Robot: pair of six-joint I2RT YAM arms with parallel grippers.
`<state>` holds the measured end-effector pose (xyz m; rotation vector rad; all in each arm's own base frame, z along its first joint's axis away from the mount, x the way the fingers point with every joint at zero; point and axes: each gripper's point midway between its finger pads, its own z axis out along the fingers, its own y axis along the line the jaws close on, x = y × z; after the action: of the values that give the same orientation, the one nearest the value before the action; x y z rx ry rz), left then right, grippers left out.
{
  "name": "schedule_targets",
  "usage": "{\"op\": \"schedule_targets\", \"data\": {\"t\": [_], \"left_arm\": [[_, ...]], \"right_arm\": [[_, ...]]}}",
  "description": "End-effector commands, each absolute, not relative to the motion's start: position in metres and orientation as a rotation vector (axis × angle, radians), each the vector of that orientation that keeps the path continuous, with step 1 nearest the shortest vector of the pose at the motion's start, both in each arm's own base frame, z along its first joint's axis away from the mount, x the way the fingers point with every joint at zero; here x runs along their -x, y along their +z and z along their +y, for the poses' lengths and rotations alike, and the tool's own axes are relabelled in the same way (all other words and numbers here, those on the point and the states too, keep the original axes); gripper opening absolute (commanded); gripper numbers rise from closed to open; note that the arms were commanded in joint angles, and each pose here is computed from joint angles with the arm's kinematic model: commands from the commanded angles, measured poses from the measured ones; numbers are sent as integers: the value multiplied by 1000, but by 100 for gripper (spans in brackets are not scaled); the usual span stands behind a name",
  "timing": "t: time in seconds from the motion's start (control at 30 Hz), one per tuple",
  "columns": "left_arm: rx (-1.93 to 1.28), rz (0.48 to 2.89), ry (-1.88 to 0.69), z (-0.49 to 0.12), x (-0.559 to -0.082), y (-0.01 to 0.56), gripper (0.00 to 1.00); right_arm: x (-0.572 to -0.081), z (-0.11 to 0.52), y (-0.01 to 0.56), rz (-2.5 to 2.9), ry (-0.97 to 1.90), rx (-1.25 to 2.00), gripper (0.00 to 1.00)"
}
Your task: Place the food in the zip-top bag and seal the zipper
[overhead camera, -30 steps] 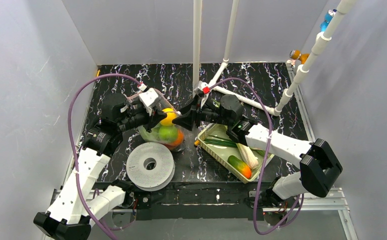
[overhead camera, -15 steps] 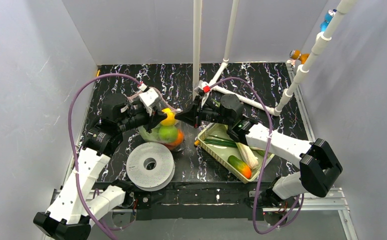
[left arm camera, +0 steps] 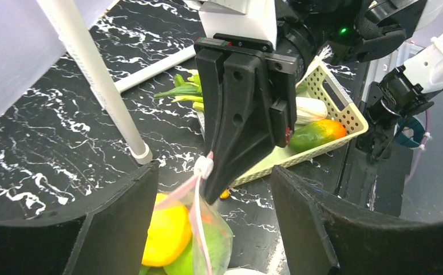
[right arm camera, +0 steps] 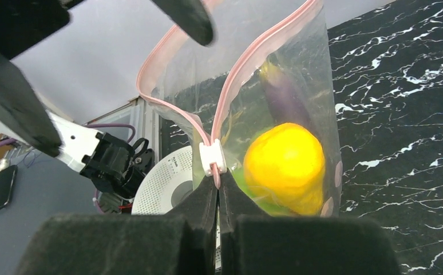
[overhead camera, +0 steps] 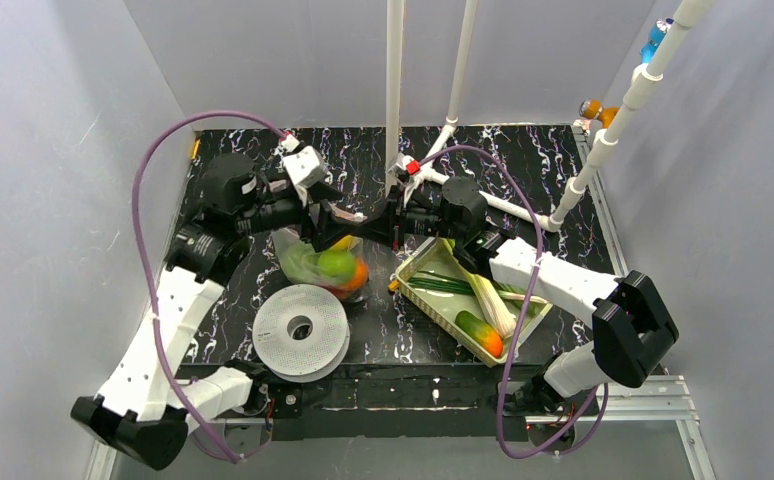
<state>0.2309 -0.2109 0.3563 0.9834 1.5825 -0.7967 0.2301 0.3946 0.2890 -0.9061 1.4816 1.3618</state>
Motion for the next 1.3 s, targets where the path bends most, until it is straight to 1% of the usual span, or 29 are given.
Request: {"op": "schedule_targets", "data": {"t": [0.0, 0.17, 0.23, 0.27, 0.3, 0.37, 0.5, 0.6, 0.77, 0.93, 1.17, 1.2, 1.27], "left_arm": [[-1069, 1535, -867, -228, -237, 358, 71], [-1111, 1550, -962, -241, -243, 355, 69], [-1120, 1554, -994, -244, -242, 352, 62], [-1117, 1560, -997, -244, -243, 351, 56], [-1112, 1563, -996, -244, -243, 349, 52], [-1106, 1566, -993, -243, -242, 346, 47], [-1099, 1587, -997, -241, -240, 338, 46], [-1102, 1609, -1003, -241, -239, 333, 42], [-1111, 1635, -986, -239, -240, 326, 40], [-1112, 1642, -964, -237, -242, 323, 29], [-1125, 1647, -944, -235, -243, 319, 30], [-1125, 1648, -948, -236, -243, 319, 29], [-1127, 1647, -946, -236, -244, 319, 24]], "right_arm": [[-221, 394, 319, 1387, 1403, 934, 1], [-219, 394, 321, 1398, 1397, 953, 1], [-219, 393, 324, 1392, 1394, 952, 1], [-218, 392, 325, 1392, 1391, 949, 1], [-218, 391, 324, 1394, 1391, 948, 1], [-216, 390, 325, 1383, 1393, 957, 1], [-215, 390, 326, 1386, 1394, 959, 1], [-215, 390, 324, 1393, 1396, 959, 1], [-215, 390, 326, 1392, 1400, 957, 1], [-216, 391, 327, 1394, 1399, 957, 1], [-218, 393, 328, 1393, 1402, 959, 1], [-218, 393, 328, 1395, 1402, 959, 1], [-218, 393, 327, 1396, 1402, 957, 1]]}}
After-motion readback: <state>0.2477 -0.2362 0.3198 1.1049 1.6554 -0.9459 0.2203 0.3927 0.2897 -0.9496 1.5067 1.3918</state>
